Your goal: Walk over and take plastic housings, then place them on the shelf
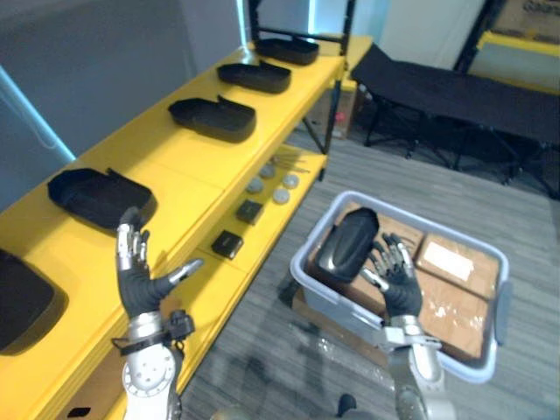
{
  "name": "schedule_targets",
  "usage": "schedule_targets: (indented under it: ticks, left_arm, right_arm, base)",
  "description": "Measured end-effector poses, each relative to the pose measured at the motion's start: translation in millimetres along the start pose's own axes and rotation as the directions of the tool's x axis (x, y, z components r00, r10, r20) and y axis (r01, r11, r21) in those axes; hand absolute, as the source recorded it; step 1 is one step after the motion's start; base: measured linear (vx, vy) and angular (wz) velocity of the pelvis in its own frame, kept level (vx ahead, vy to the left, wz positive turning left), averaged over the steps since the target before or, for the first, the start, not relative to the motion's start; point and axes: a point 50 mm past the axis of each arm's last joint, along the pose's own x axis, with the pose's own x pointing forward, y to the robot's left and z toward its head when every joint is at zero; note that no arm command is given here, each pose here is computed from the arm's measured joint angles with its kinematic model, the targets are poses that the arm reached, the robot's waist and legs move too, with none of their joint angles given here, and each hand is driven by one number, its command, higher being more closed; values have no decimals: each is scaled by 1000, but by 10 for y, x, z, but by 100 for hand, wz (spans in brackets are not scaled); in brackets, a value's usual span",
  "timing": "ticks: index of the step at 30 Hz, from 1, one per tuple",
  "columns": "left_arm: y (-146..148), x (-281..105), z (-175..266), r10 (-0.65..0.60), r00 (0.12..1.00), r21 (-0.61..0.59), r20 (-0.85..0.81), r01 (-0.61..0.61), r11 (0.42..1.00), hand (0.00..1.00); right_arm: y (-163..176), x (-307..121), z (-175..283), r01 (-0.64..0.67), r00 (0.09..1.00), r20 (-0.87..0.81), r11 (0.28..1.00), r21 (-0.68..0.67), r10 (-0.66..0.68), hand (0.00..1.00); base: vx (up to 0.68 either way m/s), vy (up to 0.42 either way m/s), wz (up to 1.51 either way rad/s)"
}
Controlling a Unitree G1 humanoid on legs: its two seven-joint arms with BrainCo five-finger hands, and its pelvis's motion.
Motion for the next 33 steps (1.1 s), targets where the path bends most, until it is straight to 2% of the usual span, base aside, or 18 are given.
schedule_targets:
  ticks: [3,4,6,8,10,13,15,18,23,26,33]
  left_arm:
    - [-95,26,80,-62,997,-49,56,64,997,0]
    - [-190,39,102,-118,990,-78,76,124,989,0]
    - [-290,51,121,-191,977,-106,94,201,974,0]
    - [-471,34,122,-316,943,-165,107,330,929,0]
    - [-629,19,87,-387,917,-223,100,399,889,0]
    - [-958,29,-97,-528,849,-272,28,515,813,0]
    - [-1099,31,-263,-586,809,-263,-43,556,788,0]
    - [-1085,-21,-537,-604,774,-214,-190,568,795,0]
    - [-968,-204,-990,-575,699,-122,-426,586,801,0]
    - [-871,-267,-1119,-539,683,-50,-492,596,801,0]
    - [-673,-377,-1291,-470,673,-3,-572,571,821,0]
  right_arm:
    - [-118,-20,22,112,994,13,993,-41,-112,0]
    - [-195,-29,42,200,980,26,979,-48,-199,0]
    - [-288,-33,74,294,955,47,954,-58,-292,0]
    - [-457,-38,88,435,900,72,895,-96,-430,0]
    - [-584,-17,67,511,860,71,851,-122,-506,0]
    - [-724,46,11,564,825,48,815,-135,-563,0]
    - [-733,148,19,552,833,53,822,-141,-551,0]
    - [-669,387,64,508,862,70,851,-137,-503,0]
    - [-776,750,177,498,867,90,844,-199,-490,0]
    - [-817,948,276,517,856,111,828,-216,-505,0]
    - [-769,1269,505,563,826,157,806,-183,-541,0]
  base:
    - [-126,26,-22]
    - [-94,73,-22]
    - [-77,82,-18]
    - [-43,80,-13]
    - [-14,63,-13]
    - [-47,25,9]
    - [-116,2,19]
    - [-122,-17,13]
    - [-94,-12,24]
    - [-17,-11,26]
    - [-48,6,21]
